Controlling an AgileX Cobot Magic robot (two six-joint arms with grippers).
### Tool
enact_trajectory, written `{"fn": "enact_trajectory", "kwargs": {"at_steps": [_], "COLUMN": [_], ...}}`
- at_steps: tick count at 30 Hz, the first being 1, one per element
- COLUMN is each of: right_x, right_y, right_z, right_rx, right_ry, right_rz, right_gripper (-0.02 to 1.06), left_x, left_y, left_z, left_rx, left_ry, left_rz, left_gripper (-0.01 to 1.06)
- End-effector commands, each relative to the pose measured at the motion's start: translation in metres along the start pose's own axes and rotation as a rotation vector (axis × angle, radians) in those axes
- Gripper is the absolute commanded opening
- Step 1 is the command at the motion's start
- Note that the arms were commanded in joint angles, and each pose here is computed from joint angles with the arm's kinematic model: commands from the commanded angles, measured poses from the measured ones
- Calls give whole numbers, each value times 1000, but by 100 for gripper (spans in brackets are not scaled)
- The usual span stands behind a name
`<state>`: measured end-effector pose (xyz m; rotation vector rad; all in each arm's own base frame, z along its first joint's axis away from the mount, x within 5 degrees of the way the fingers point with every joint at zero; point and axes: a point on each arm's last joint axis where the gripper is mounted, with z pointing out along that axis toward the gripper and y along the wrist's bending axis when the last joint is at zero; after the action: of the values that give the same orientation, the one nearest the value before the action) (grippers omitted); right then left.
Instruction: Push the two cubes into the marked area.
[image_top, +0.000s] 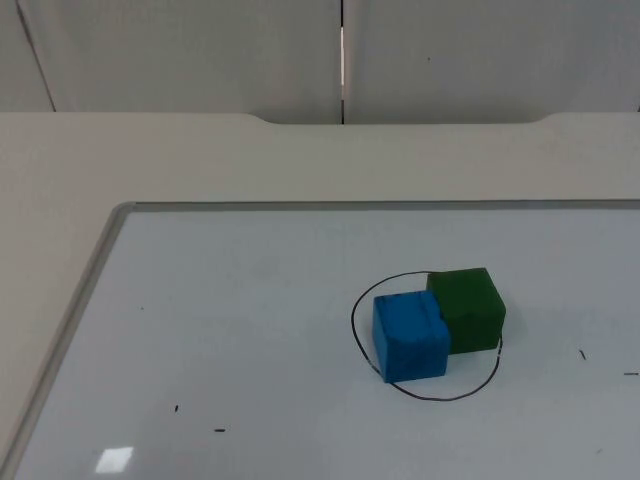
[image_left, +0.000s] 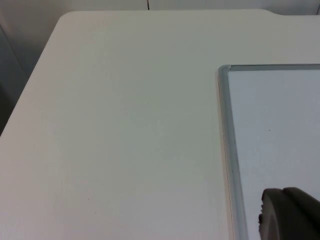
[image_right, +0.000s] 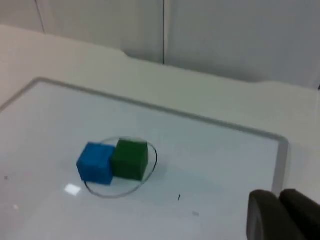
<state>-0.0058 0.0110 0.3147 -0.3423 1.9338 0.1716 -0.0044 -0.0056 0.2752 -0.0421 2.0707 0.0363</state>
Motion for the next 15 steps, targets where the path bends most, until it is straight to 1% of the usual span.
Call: {"fn": "enact_trajectory", "kwargs": {"at_steps": [1, 4, 6, 8, 11, 15], "right_x": [12, 23, 28, 31, 34, 34], "right_y": [-1, -3, -5, -6, -6, -6], "right_z": [-1, -3, -2, -2, 1, 1], "right_rx": [21, 60, 84, 90, 97, 97], "right_ry": [35, 46, 82, 116, 130, 130], "right_rz": [-11, 5, 14, 28, 45, 45], "right_gripper": [5, 5, 5, 5, 5, 5], "left_x": [0, 0, 0, 0, 0, 0], "left_y": [0, 0, 0, 0, 0, 0], "left_z": [0, 0, 0, 0, 0, 0], "left_rx": [1, 1, 1, 1, 1, 1], "left_ry": [-8, -8, -8, -8, -8, -8], "left_rz": [-3, -3, -3, -3, -3, -3], "left_gripper": [0, 0, 0, 0, 0, 0]}}
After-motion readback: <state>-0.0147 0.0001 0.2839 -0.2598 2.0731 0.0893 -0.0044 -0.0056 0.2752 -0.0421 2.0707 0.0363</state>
